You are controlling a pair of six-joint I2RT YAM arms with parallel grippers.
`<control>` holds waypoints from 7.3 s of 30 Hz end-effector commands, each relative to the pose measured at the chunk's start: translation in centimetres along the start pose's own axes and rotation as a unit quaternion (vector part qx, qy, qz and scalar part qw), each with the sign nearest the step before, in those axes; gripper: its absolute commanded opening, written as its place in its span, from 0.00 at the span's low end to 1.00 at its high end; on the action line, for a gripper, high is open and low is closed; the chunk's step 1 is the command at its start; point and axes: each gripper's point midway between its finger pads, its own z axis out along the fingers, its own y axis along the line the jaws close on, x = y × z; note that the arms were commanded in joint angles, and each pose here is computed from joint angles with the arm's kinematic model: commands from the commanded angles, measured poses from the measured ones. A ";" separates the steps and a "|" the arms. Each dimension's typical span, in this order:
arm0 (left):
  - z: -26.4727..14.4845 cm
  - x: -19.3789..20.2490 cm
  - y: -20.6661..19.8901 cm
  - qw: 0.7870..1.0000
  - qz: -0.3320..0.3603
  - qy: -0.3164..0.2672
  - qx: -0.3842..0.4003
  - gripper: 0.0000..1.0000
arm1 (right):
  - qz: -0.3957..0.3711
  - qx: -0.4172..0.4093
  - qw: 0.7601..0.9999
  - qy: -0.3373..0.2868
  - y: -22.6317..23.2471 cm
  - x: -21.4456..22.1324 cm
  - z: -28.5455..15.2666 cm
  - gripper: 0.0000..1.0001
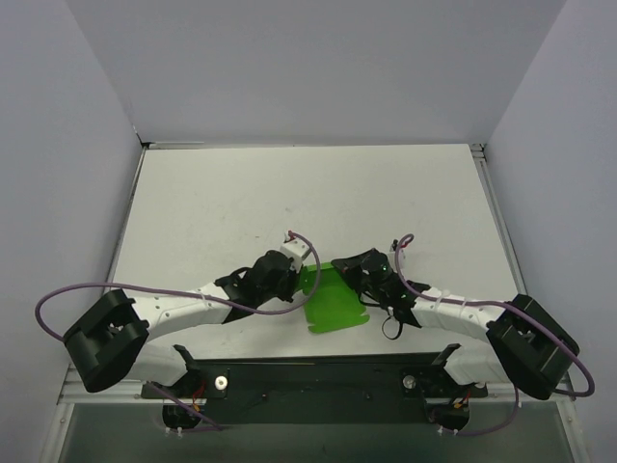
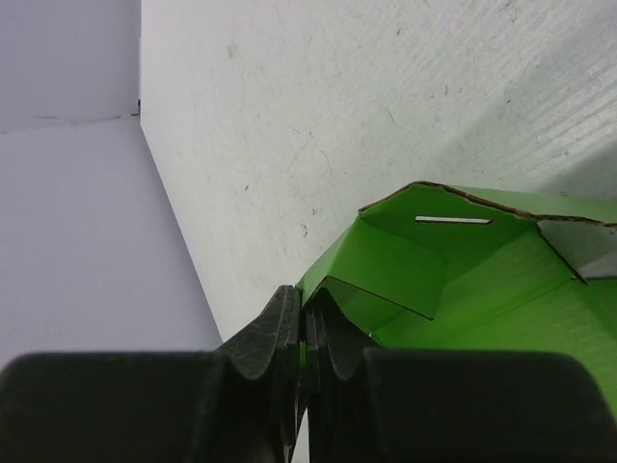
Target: Fold the paper box
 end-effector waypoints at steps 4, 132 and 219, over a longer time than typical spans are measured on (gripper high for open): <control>-0.9 -3.6 -1.7 0.997 -0.015 -0.058 0.044 0.62 | -0.033 -0.033 0.998 -0.030 -0.5 -0.8 0.3 0.00; 4.0 -0.6 -2.7 0.974 -0.115 -0.176 0.087 0.44 | -0.073 -0.047 0.995 -0.051 -1.2 -0.1 -1.3 0.00; 4.8 2.6 3.5 0.956 0.015 -0.151 -0.250 0.00 | -0.125 0.042 0.989 -0.064 -5.1 -0.2 -3.5 0.20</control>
